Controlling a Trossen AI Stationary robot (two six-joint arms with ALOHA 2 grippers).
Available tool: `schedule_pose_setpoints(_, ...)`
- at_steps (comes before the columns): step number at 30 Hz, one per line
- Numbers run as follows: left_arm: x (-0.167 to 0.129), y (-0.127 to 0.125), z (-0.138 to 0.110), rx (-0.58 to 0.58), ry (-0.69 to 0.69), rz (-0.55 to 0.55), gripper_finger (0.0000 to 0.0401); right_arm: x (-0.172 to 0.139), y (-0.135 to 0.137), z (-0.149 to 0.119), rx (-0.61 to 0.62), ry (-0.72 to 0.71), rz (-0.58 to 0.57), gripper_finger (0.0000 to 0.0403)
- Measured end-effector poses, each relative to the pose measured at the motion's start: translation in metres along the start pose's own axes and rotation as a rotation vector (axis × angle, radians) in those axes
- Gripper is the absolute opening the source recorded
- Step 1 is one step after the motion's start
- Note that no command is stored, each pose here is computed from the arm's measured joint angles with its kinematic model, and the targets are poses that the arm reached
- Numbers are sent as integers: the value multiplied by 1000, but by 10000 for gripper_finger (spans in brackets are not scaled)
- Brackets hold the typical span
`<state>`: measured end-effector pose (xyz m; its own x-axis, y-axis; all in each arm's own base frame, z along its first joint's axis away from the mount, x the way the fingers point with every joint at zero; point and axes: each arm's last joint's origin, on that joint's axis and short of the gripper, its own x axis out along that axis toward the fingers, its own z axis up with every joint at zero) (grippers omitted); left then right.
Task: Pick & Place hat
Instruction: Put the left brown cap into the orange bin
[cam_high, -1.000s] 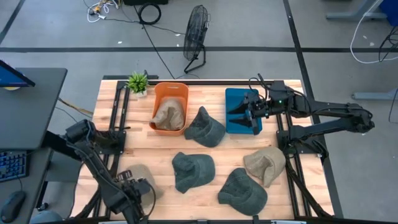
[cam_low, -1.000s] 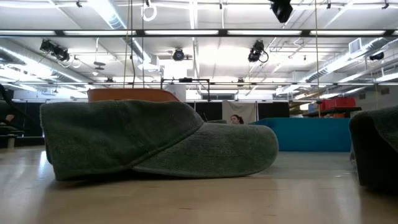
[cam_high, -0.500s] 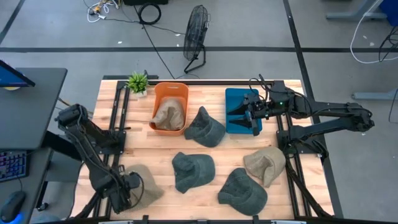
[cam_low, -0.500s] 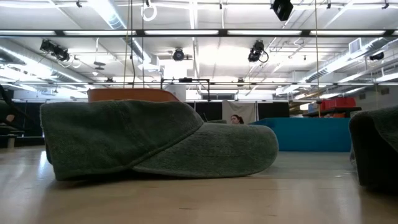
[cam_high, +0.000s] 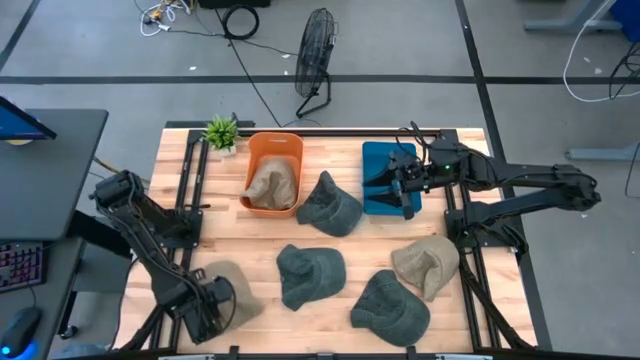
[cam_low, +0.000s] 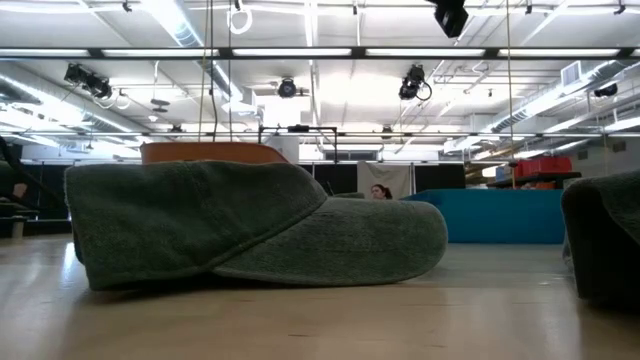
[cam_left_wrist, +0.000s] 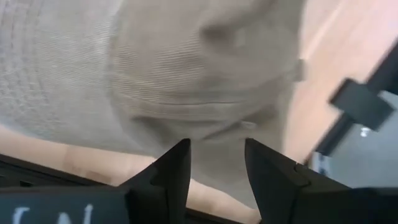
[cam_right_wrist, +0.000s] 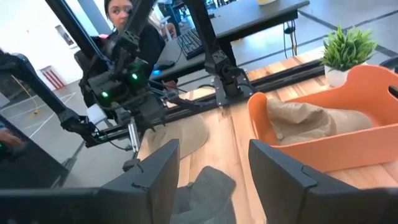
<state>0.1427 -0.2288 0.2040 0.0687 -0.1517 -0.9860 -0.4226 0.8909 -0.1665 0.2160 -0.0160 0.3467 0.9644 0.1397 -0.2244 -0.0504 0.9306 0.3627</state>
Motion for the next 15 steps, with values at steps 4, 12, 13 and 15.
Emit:
schedule_pose_setpoints(4, -8, -5, 2, -6, -56, -11, 156, 8, -3, -3, 8, 29, -10, 196)
schedule_pose_setpoints(12, -7, 6, 15, -113, -117, 82, 156, 20, -8, -8, -10, 64, -20, 196)
schedule_pose_setpoints(13, -7, 6, 18, -115, -131, 81, 156, 20, -8, -8, -13, 64, -19, 196)
schedule_pose_setpoints(15, -7, 6, 23, -97, -140, 79, 156, 20, -8, -8, -21, 66, -15, 196)
